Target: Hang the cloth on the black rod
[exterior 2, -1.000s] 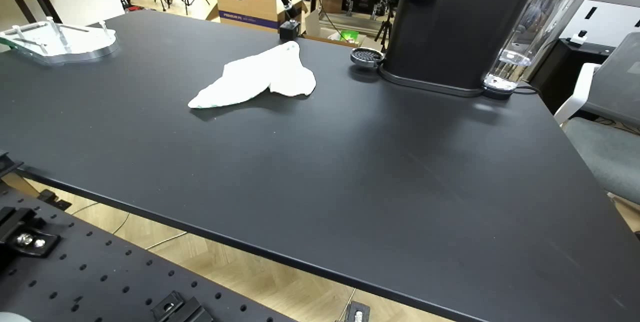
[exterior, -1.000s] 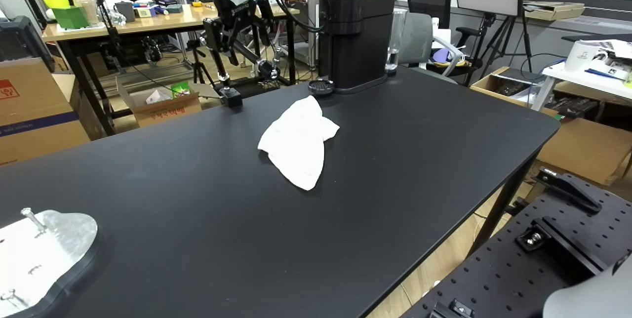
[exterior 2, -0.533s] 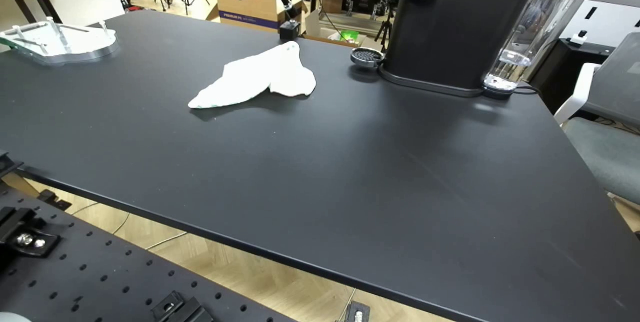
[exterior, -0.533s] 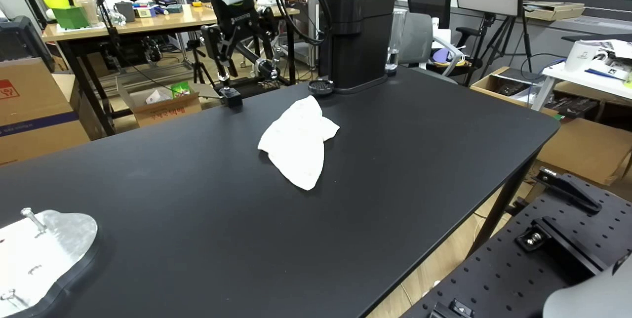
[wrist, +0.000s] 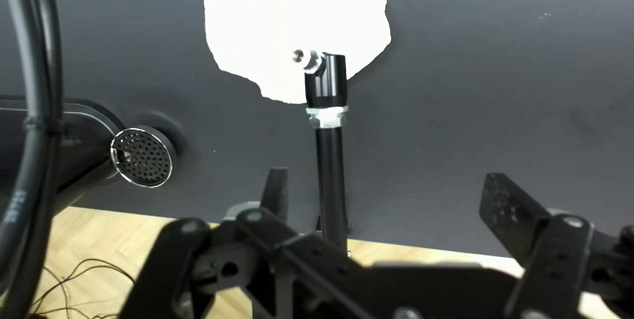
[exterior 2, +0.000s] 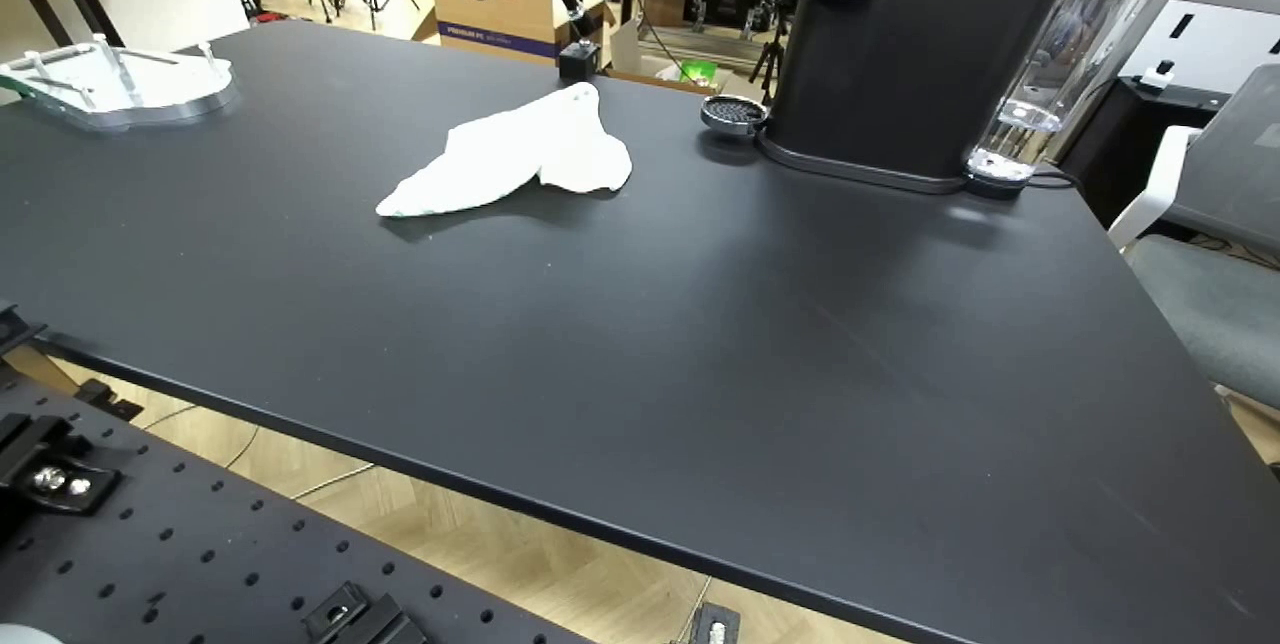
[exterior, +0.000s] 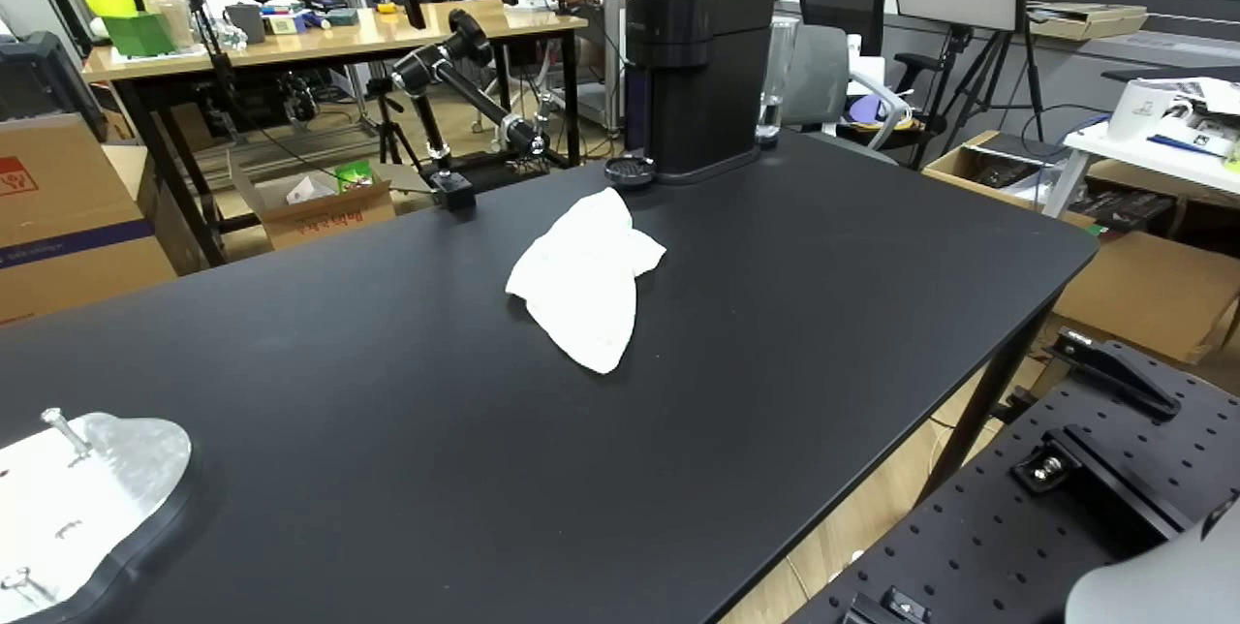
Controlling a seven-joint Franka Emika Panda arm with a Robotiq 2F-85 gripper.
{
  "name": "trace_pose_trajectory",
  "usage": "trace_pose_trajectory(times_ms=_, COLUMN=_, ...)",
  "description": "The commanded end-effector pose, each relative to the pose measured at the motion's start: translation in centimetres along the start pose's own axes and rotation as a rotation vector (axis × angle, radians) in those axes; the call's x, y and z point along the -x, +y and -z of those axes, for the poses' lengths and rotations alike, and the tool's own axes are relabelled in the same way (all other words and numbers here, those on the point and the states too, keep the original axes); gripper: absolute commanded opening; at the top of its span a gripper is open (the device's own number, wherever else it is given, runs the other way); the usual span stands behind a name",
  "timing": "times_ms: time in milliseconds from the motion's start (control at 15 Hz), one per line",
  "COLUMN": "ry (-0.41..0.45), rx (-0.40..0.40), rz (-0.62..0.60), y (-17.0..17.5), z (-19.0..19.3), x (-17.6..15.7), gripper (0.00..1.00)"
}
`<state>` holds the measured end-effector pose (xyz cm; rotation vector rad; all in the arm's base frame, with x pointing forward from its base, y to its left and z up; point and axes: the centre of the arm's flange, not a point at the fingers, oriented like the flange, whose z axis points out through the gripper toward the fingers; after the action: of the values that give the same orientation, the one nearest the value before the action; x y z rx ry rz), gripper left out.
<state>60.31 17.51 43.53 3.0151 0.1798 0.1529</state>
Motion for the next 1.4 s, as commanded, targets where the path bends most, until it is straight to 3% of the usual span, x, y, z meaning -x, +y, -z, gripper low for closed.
trace_pose_trajectory(times_ms=0, ry=-0.005, rx=0.001, rz=-0.001, y=0.0, z=-0.3, x=0.0, gripper=1.00)
trace_pose_trajectory(times_ms=733, ry=-0.019, rx=0.003, rz=-0.003, y=-0.1, z=-1.2, x=0.2, gripper=1.00)
trace_pose_trajectory(times_ms=1000, ry=0.103, rx=0.065, rz=0.118, y=-1.0, z=-2.0, x=2.6, gripper=1.00)
trace_pose_trajectory(times_ms=1333, ry=0.176, rx=0.057, rz=0.192, y=-1.6, z=-4.2, x=7.5, gripper=1.00)
